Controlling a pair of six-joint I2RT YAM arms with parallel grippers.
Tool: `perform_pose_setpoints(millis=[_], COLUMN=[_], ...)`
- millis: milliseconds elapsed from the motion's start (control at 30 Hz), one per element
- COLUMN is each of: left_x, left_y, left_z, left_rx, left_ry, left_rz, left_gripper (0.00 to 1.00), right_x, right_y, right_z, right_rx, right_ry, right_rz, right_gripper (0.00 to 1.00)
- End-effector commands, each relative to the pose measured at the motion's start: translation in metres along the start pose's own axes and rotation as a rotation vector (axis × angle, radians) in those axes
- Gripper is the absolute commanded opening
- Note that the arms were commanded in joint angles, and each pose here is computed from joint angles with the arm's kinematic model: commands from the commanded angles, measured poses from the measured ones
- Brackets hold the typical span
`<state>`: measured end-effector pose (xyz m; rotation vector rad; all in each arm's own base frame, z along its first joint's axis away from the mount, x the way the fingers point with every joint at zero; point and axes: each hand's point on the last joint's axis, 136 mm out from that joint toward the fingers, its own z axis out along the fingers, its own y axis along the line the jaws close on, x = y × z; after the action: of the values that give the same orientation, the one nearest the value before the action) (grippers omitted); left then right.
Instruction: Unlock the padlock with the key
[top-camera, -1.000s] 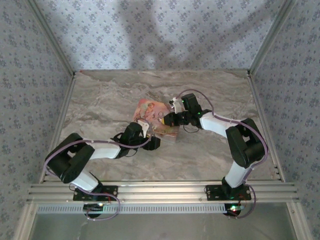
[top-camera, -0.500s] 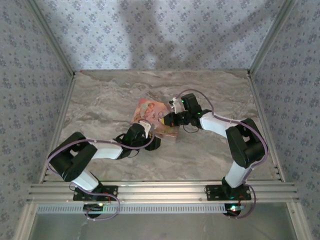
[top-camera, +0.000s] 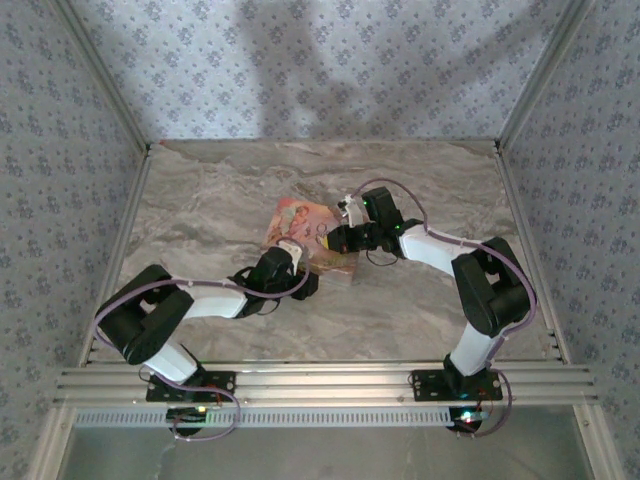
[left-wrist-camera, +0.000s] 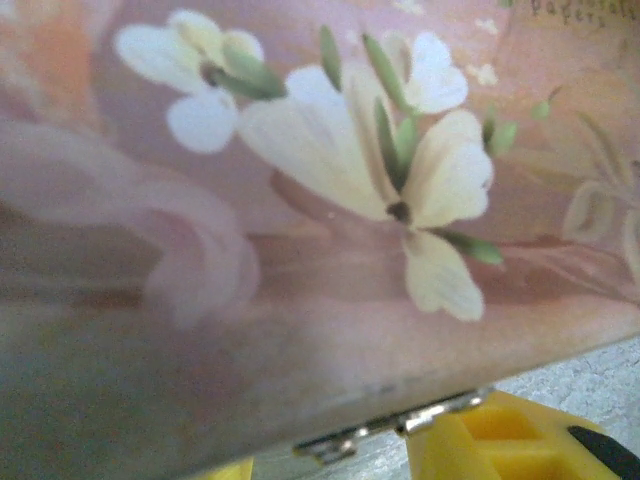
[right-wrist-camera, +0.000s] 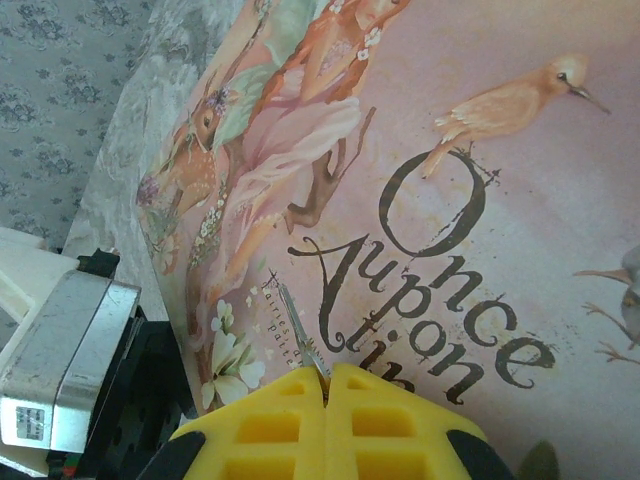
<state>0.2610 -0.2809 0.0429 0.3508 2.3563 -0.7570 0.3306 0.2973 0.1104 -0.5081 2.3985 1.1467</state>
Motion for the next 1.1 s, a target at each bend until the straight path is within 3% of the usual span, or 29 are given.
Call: perform_pose_setpoints(millis=[0,800,1067], left_x=[-0.028,-0.036,-0.045], left_y=[-0.01,-0.021,-0.037], left_z=[-0.006,-0.002,-0.01], left_rx=[0.008,0.065,0.121], left_ry=[-0.096,-0.115,-0.088], left_rz=[-0.02,-0.195,-0.279], left_gripper=[0.39,0.25,0.24], right_x=[0.035,0.035,0.005], right_y=[-0.021,-0.015,0.003], right_z=[0.003,0.001,-0.018], right_rx=[0.09,0.092,0.085], right_ry=[0.1,0.093,-0.026], right_rz=[0.066,0.059,-0.025], right_gripper=[0.0,0.0,0.0])
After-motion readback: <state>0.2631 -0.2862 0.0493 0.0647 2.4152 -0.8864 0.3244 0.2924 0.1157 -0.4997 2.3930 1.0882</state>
